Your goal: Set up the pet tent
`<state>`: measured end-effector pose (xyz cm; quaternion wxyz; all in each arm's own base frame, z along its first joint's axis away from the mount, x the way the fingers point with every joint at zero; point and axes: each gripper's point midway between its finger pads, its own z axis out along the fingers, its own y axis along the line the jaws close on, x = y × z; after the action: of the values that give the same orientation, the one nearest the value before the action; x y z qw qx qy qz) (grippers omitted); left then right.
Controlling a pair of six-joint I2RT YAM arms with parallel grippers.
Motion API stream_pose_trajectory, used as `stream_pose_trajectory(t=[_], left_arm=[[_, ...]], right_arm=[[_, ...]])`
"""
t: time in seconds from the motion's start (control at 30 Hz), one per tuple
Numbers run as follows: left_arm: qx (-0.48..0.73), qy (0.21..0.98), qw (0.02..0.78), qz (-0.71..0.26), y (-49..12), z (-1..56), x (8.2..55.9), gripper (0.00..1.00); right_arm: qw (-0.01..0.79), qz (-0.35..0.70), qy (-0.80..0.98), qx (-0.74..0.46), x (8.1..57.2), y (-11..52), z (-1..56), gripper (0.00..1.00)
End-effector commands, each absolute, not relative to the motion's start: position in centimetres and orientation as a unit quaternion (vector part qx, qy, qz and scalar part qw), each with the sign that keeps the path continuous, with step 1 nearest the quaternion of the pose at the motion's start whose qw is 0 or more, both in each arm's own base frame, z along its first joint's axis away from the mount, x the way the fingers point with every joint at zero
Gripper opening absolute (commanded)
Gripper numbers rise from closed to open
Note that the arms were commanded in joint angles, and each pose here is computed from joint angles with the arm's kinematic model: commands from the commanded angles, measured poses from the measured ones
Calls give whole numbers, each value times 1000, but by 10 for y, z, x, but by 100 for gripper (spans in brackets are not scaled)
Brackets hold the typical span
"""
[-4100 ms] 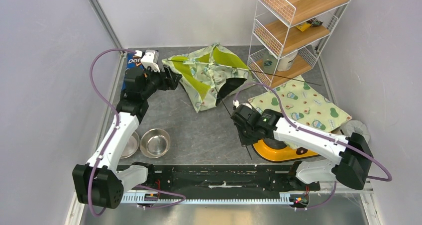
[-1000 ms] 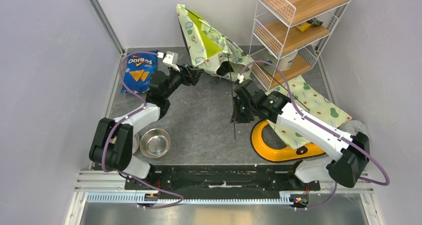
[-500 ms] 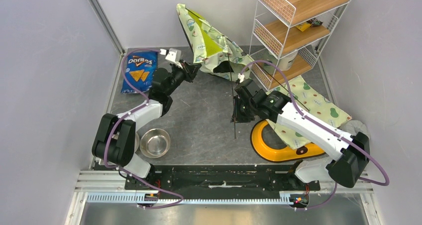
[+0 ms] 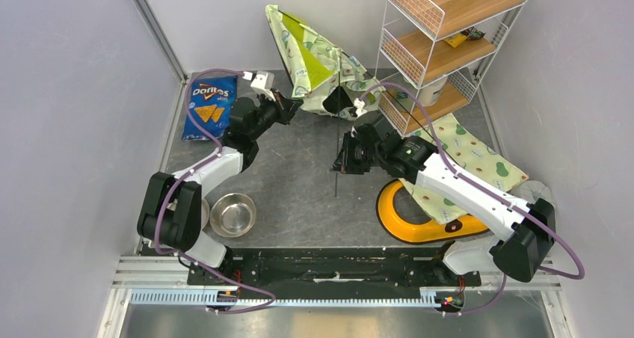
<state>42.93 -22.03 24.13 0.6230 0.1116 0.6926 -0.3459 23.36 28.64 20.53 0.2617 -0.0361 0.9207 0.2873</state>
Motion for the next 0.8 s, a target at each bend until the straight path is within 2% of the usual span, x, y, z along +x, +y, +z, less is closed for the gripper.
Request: stream_pose_trajectory(t=[0.0, 0.23, 0.53, 0.77], left_arm=[[92, 697, 594, -391, -232, 271, 419, 2], [74, 694, 575, -426, -237, 284, 409, 2], [42, 726, 526, -441, -233, 282, 386, 2], [36, 740, 508, -439, -226, 267, 362, 2]], right_arm=[[359, 400, 844, 7, 282, 320, 279, 0], [377, 475, 794, 47, 304, 349, 311, 0], [470, 466, 741, 114, 359, 346, 336, 0], [509, 457, 712, 160, 390, 336, 343, 0]])
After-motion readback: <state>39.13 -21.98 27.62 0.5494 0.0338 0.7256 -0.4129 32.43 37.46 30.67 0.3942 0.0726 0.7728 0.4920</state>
